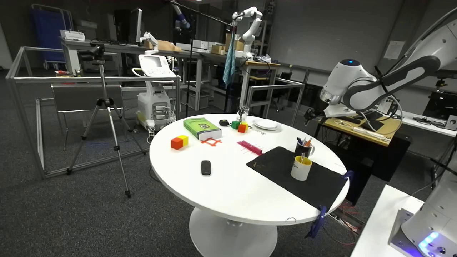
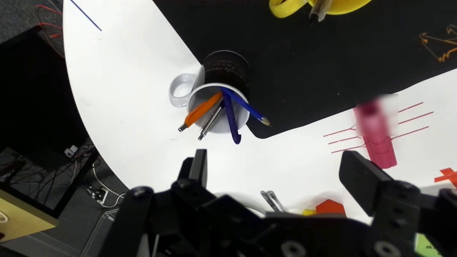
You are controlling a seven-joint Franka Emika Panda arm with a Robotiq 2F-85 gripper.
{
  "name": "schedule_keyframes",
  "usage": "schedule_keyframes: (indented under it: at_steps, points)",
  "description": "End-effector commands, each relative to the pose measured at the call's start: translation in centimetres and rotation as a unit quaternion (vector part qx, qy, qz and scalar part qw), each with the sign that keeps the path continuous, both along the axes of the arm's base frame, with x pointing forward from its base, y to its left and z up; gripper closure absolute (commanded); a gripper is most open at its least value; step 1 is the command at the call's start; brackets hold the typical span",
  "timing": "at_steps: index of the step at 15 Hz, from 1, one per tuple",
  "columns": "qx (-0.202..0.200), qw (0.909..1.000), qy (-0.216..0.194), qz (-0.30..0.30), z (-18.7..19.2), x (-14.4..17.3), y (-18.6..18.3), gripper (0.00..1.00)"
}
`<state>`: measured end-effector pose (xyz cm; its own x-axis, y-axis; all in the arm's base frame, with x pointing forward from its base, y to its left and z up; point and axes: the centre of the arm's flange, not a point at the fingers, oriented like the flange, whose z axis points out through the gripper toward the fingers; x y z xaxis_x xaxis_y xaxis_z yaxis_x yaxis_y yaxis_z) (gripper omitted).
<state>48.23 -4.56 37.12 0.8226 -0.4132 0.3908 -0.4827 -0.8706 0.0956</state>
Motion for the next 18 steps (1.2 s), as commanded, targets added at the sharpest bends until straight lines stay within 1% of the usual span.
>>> schedule_keyframes:
  at_steps: [1,3,4,6,14,17,18]
  points:
    - [0.016,0.9991,-0.013,-0.038,1.1,0.5,-0.4,0.0]
    - [0.022,0.9971,-0.031,-0.066,0.8,0.6,-0.6,0.0]
    - [0.017,0.9989,-0.014,-0.041,0.4,0.2,-0.5,0.0]
    - [0.021,0.998,-0.019,-0.057,0.5,0.3,-0.7,0.0]
    - [0.022,0.9978,-0.02,-0.06,0.5,0.3,-0.7,0.0]
    - [0.021,0.9961,-0.025,-0.082,-0.2,0.4,0.2,0.0]
    - [0.025,0.9932,-0.04,-0.106,-0.6,0.6,0.9,0.0]
